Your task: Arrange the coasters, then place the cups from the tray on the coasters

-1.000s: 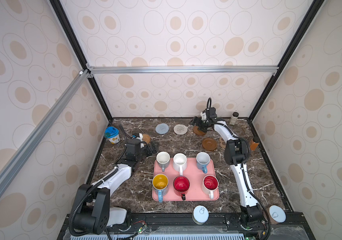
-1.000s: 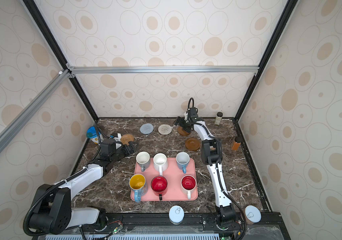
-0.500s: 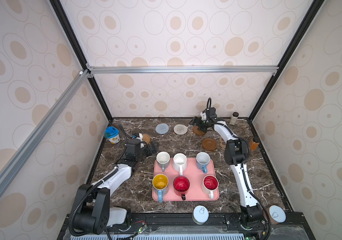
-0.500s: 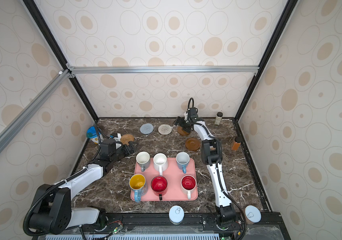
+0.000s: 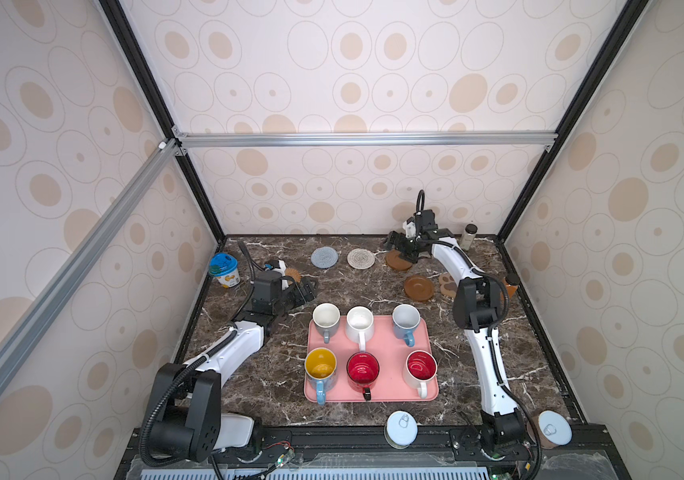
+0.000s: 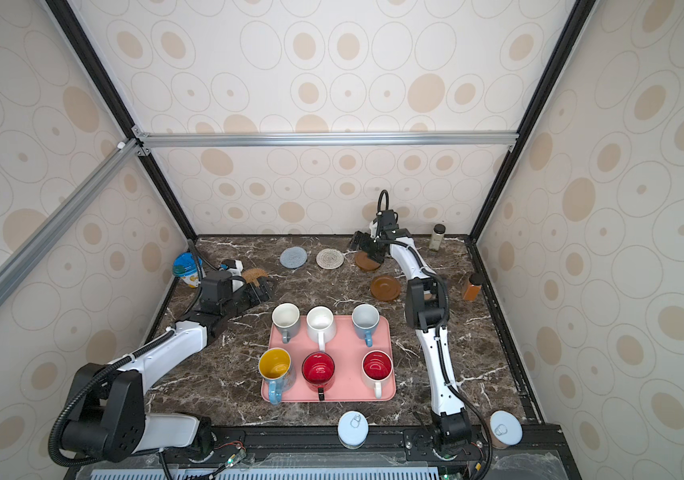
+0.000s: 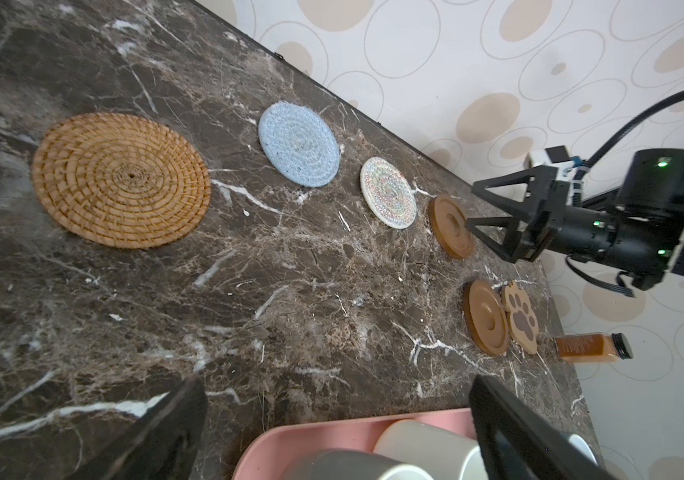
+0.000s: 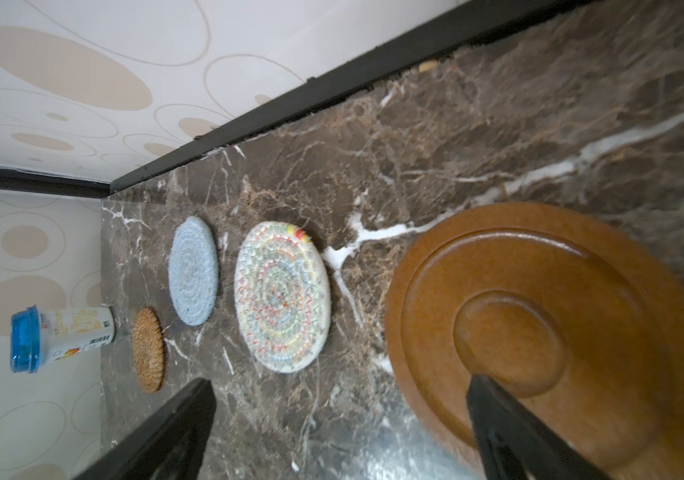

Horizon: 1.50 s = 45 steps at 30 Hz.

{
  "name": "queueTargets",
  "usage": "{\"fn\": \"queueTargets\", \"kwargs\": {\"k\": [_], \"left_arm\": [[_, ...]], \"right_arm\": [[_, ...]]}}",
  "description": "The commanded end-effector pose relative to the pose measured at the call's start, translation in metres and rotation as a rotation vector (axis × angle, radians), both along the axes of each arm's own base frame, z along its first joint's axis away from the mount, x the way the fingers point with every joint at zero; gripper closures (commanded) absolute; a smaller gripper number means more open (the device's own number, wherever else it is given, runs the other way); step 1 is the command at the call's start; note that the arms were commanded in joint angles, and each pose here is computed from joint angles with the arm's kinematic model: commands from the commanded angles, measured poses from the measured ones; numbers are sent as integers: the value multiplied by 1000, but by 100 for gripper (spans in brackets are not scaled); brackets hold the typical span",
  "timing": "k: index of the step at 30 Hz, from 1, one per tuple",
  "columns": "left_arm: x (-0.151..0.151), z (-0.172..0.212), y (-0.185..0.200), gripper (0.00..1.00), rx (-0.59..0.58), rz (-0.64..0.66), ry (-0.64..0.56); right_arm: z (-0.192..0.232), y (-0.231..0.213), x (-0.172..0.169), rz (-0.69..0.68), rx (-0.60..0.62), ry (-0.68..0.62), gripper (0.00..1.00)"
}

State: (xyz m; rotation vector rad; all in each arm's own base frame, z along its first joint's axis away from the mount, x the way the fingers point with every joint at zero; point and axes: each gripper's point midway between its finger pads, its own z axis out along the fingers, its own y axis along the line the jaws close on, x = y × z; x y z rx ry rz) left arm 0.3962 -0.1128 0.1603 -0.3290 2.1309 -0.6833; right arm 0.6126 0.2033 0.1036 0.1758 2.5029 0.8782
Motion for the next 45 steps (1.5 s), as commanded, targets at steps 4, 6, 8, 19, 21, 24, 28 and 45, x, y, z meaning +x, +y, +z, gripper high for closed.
{"fn": "queueTargets", "kwargs": {"k": [4,6,8,19,21,24,28,45], "left_arm": [[25,14,13,0,85,20,-9],[33,14,19,0,94,35,8],[43,12,24,0,103,38,25],[108,-40,39,0,239,-20,220],[118,-47,40,0,254,-37,244],[133,-54,44,0,270,-50,270],[150,-60,51,0,243,-50,292],[144,-133,47,0,183,-117,434]], "right_arm": [[97,-18,-22,56,-77,-169,1],[112,-21,-34,86,-103,-195,2],[111,-25,-51,126,-140,-186,2],[104,-61,-157,194,-252,-118,1],[100,-66,-172,186,-262,-112,1],[96,-74,-190,171,-279,-97,1],[90,-82,-209,152,-294,-64,1],[81,-93,-232,73,-266,-34,1]]}}
